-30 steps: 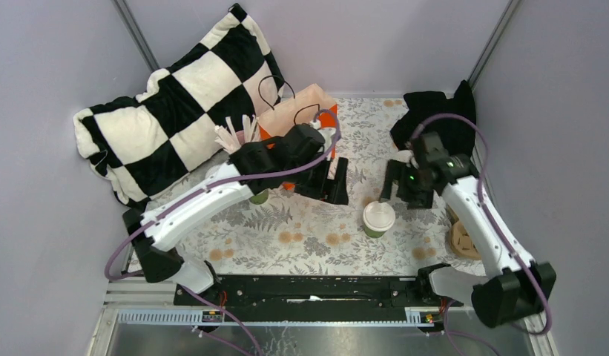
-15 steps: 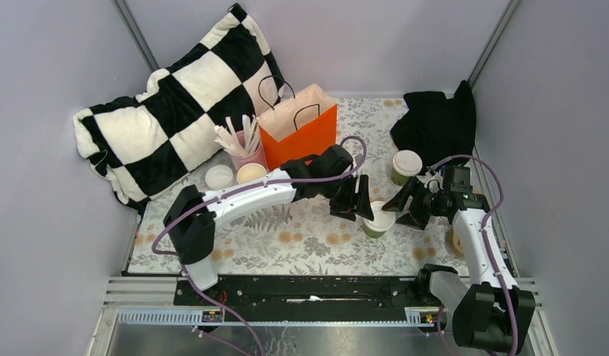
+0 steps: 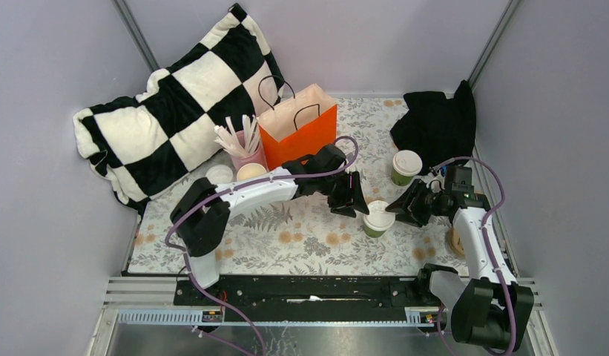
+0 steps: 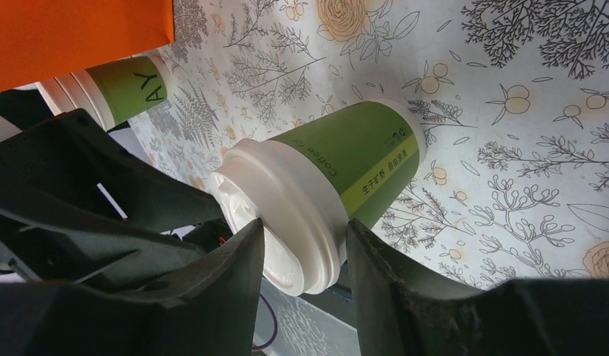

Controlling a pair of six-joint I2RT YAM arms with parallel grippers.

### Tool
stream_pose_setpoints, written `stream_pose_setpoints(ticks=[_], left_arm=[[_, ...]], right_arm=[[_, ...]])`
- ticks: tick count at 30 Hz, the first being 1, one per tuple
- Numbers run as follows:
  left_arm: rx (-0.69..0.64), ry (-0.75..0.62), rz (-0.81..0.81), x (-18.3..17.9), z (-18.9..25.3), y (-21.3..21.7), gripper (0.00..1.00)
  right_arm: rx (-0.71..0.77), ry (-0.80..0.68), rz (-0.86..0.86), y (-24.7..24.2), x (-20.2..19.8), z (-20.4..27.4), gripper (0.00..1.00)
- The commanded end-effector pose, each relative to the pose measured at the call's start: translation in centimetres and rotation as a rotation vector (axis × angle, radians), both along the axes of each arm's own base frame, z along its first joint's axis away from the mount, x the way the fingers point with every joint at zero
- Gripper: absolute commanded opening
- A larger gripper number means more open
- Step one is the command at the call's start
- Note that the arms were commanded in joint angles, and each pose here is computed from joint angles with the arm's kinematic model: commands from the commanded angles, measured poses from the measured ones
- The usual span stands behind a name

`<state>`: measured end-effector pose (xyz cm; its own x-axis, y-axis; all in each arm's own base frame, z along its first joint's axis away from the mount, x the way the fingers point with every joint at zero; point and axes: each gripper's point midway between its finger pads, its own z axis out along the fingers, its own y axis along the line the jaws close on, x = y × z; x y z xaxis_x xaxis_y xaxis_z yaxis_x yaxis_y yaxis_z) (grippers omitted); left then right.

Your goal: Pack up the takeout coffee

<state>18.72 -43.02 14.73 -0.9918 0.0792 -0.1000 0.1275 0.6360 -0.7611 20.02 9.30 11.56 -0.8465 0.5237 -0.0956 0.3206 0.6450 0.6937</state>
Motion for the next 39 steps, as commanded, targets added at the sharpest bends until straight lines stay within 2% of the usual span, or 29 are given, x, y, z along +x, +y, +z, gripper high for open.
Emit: stream_pose_setpoints(ticks=[1,7,11,13,17,20,22,24,28,31,34,37,39], left_arm=[[-0.073,0.010,-0.026,0.3,0.3,-1.5,0.51],[-0.050,0.033,-0.041,0.2,-1.4,-1.7,0.48],[0.043,0.040,-0.034,0.1,-3.7,-0.2,0.45],[0.070,0.046,-0.025,0.0,-4.7,0.7,0.44],[0.080,0.028,-0.014,0.5,-4.6,1.6,0.43],[0.076,0.017,-0.014,0.8,-4.4,1.7,0.43],[0.074,0.015,-0.016,1.0,-4.3,1.7,0.43],[0.072,0.012,-0.018,1.1,-4.2,1.6,0.42],[0.088,0.013,-0.013,1.2,-4.6,2.0,0.41],[0.093,0.020,-0.014,1.1,-4.9,2.2,0.41],[0.087,0.028,-0.024,0.9,-4.9,2.1,0.41],[0.091,0.022,-0.022,0.9,-4.9,2.2,0.40],[0.094,0.017,-0.020,0.9,-4.9,2.4,0.40]], right_arm=[[0.018,0.022,-0.035,0.1,-0.3,-0.8,0.50],[0.037,0.064,-0.056,0.3,-1.1,-2.9,0.48],[0.059,0.073,-0.090,0.5,-1.1,-3.9,0.47],[0.056,0.058,-0.083,0.5,-0.9,-3.2,0.52],[0.054,0.012,-0.043,0.7,-1.0,0.5,0.69],[0.065,0.009,-0.043,1.0,-1.9,1.6,0.70],[0.122,0.019,-0.025,1.8,-2.6,1.1,0.67],[0.173,0.030,-0.036,2.3,-2.7,0.2,0.59],[0.173,0.083,-0.067,2.2,-2.6,-2.5,0.37],[0.133,0.164,-0.090,1.7,-3.7,-4.9,0.31],[0.115,0.098,-0.096,1.5,-2.9,-2.9,0.39],[0.126,0.056,-0.085,1.6,-2.6,-0.1,0.56],[0.107,0.067,-0.062,1.6,-3.3,0.5,0.59]])
